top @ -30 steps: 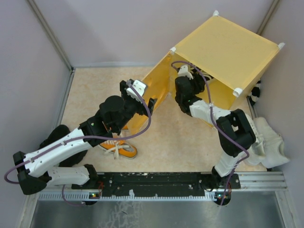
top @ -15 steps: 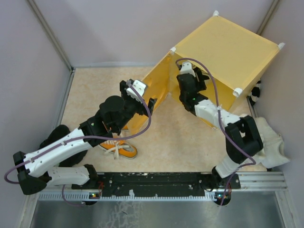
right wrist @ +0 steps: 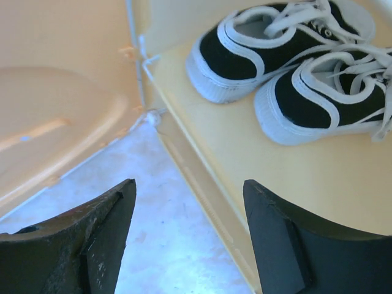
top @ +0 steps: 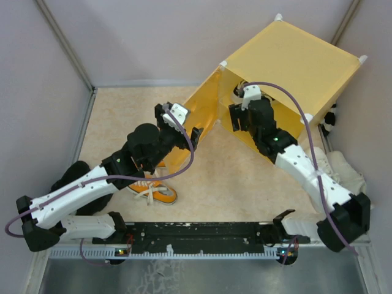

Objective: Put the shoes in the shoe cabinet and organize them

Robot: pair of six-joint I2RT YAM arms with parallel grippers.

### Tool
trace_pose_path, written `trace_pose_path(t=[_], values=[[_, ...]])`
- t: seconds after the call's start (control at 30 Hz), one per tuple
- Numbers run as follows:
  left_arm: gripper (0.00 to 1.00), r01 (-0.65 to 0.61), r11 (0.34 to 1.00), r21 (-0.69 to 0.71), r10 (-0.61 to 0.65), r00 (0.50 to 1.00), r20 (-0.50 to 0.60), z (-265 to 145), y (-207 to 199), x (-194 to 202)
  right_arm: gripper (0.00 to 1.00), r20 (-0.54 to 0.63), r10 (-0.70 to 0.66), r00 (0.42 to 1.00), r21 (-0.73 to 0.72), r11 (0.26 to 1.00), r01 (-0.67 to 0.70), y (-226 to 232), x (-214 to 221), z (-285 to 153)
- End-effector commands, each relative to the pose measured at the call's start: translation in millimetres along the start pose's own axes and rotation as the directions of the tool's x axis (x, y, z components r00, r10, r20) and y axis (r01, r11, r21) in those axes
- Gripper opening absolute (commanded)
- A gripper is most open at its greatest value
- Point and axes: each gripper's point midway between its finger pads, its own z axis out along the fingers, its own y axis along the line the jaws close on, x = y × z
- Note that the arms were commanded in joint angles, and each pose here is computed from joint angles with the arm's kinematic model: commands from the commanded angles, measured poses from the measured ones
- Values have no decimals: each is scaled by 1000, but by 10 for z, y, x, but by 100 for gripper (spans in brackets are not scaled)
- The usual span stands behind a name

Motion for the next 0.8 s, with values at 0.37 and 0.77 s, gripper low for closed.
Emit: trace_pose_path(t=[0.37, 0.77], values=[[100, 122, 911, 393, -225, 947, 228, -837, -252, -1192, 71, 28, 72, 997, -387, 921, -56, 762, 38, -905], [92, 366, 897, -249, -351, 931, 104, -916, 815, -314, 71, 22, 34, 999, -421, 907, -21, 852, 190, -1215]])
